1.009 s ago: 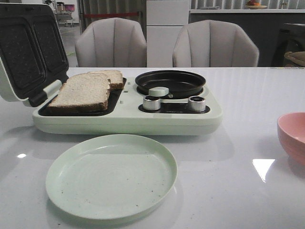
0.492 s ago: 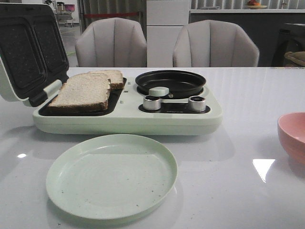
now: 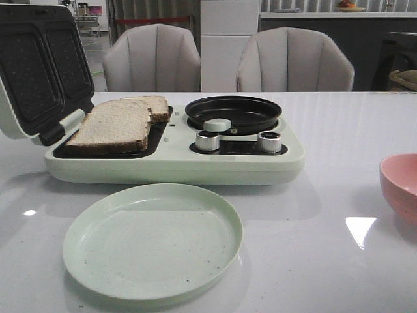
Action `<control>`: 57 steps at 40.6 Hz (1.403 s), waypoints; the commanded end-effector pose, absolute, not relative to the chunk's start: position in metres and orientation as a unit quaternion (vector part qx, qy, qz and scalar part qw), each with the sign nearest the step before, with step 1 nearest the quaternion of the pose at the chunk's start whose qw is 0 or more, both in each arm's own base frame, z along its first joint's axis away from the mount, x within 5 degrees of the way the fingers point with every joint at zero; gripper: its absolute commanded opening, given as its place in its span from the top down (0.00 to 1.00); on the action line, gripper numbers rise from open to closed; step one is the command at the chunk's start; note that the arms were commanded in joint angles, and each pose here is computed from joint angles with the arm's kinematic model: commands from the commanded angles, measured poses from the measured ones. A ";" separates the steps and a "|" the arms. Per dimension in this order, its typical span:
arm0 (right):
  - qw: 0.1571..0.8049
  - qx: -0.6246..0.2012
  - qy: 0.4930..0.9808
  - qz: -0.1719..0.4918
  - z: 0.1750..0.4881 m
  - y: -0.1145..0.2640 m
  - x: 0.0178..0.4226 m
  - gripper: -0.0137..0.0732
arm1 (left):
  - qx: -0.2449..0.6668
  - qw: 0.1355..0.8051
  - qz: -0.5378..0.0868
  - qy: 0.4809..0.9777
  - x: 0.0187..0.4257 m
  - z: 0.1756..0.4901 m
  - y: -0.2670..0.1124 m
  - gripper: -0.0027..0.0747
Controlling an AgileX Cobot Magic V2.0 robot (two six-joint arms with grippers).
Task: Make breakfast with bread and shrimp
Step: 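Push the press lid down over the bread with the left gripper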
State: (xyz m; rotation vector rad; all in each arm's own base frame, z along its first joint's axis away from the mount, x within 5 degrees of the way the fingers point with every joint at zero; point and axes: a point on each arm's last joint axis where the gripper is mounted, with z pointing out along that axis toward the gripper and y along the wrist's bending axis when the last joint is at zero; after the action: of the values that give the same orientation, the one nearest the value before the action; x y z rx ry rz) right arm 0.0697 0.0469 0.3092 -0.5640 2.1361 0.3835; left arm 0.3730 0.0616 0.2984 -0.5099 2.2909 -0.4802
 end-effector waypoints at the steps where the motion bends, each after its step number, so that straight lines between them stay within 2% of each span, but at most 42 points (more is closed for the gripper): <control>1: 0.475 -0.220 0.837 0.161 0.323 0.048 0.073 0.21 | -0.181 0.423 -0.203 0.864 0.376 0.335 0.045 0.84; 10: 0.475 -0.220 0.837 0.161 0.323 0.048 0.073 0.21 | -0.126 0.402 -0.233 0.876 0.377 0.347 0.012 0.83; 17: 0.475 -0.220 0.837 0.161 0.323 0.048 0.073 0.21 | -0.040 0.394 -0.234 0.888 0.371 0.352 -0.016 0.84; 28: 0.475 -0.220 0.837 0.161 0.323 0.048 0.073 0.21 | 0.055 0.352 -0.235 0.904 0.350 0.345 -0.071 0.84; 36: 0.475 -0.220 0.837 0.161 0.323 0.048 0.073 0.21 | 0.116 0.369 -0.229 0.893 0.310 0.335 -0.114 0.84; 45: 0.475 -0.220 0.837 0.161 0.323 0.048 0.073 0.21 | 0.216 0.377 -0.233 0.870 0.246 0.323 -0.158 0.84; 57: 0.475 -0.220 0.837 0.161 0.323 0.048 0.073 0.21 | 0.330 0.391 -0.286 0.810 0.149 0.315 -0.178 0.83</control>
State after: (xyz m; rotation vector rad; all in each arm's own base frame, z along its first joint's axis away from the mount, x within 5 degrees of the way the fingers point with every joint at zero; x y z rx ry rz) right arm 0.0697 0.0469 0.3092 -0.5640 2.1361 0.3835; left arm 0.1688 -0.1774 0.2937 0.8347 2.2139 -0.6628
